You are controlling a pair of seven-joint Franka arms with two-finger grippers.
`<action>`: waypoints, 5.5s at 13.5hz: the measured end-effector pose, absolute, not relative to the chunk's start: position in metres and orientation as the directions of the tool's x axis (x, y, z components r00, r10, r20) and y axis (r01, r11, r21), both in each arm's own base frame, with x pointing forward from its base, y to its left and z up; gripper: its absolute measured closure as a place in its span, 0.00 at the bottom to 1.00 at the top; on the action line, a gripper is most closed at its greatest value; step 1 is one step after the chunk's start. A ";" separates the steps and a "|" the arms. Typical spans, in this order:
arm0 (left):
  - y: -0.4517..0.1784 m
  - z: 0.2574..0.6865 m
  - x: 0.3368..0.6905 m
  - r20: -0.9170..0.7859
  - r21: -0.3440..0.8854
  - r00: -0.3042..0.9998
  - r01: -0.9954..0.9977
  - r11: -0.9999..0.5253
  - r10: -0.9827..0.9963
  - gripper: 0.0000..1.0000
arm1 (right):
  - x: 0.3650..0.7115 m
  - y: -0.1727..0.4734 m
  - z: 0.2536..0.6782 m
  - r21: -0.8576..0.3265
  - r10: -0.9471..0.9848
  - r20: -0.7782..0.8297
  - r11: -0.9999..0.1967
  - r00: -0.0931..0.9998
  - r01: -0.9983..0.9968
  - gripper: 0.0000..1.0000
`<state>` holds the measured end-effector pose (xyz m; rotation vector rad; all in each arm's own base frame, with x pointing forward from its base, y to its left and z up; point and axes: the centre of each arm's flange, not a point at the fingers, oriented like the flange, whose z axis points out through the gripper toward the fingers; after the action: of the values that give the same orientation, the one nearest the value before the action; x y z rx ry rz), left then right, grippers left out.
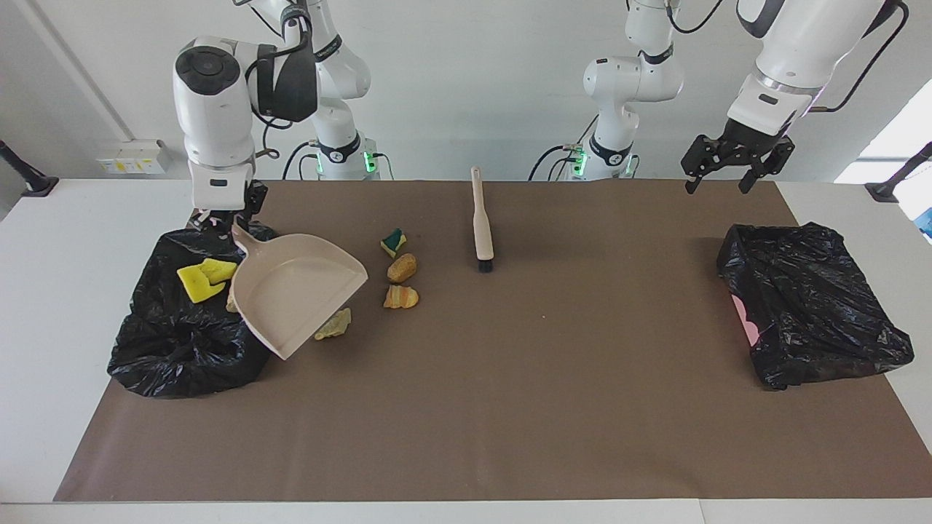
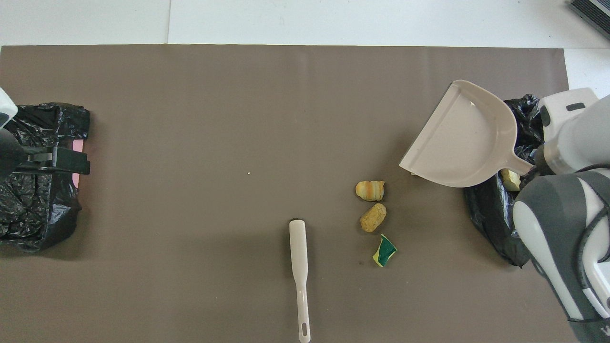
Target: Sweep and dump trash in bin
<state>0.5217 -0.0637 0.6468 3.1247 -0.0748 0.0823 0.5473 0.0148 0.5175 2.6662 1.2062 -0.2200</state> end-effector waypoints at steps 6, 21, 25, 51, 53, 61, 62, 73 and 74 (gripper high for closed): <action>-0.061 0.663 0.511 0.027 0.012 0.999 -0.046 -0.999 -0.045 0.00 | 0.548 0.113 0.480 0.073 0.440 -0.151 -0.888 0.885 0.454 0.69; -0.045 0.665 0.511 0.027 0.014 1.000 -0.015 -1.000 -0.015 0.00 | 0.602 0.370 0.358 -0.080 -0.068 -0.051 -0.994 0.996 -0.072 0.69; -0.047 0.665 0.510 0.026 0.013 0.999 -0.019 -1.000 -0.019 0.00 | 0.613 0.376 0.367 -0.098 -0.069 -0.033 -0.993 0.997 -0.072 0.40; 0.004 0.664 0.513 0.025 0.009 0.996 0.082 -0.997 0.082 0.00 | 0.305 0.393 0.375 -0.026 0.082 -0.069 -0.996 0.994 0.080 0.21; 0.007 0.664 0.513 0.025 0.009 0.996 0.087 -0.996 0.087 0.00 | 0.305 0.392 0.366 -0.020 0.081 -0.076 -0.997 0.994 0.080 0.26; 0.006 0.664 0.512 0.025 0.009 0.996 0.086 -0.996 0.087 0.00 | 0.299 0.398 0.342 0.004 0.093 -0.109 -0.996 0.990 0.094 0.37; 0.005 0.664 0.512 0.020 0.009 0.996 0.083 -0.997 0.083 0.00 | 0.297 0.399 0.340 0.006 0.099 -0.112 -0.995 0.989 0.100 0.44; -0.087 0.644 0.526 0.089 0.034 0.993 -0.081 -0.996 -0.077 0.00 | 0.315 0.388 0.369 0.053 0.057 -0.165 -0.996 0.985 0.067 0.75; -0.095 0.633 0.534 0.102 0.041 0.991 -0.091 -0.995 -0.086 0.00 | 0.322 0.379 0.383 0.063 0.036 -0.173 -0.997 0.984 0.047 0.75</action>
<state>0.5335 -0.0953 0.6331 3.0892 -0.1373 0.1558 0.3217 0.3785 0.3833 3.0630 0.0644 -0.2645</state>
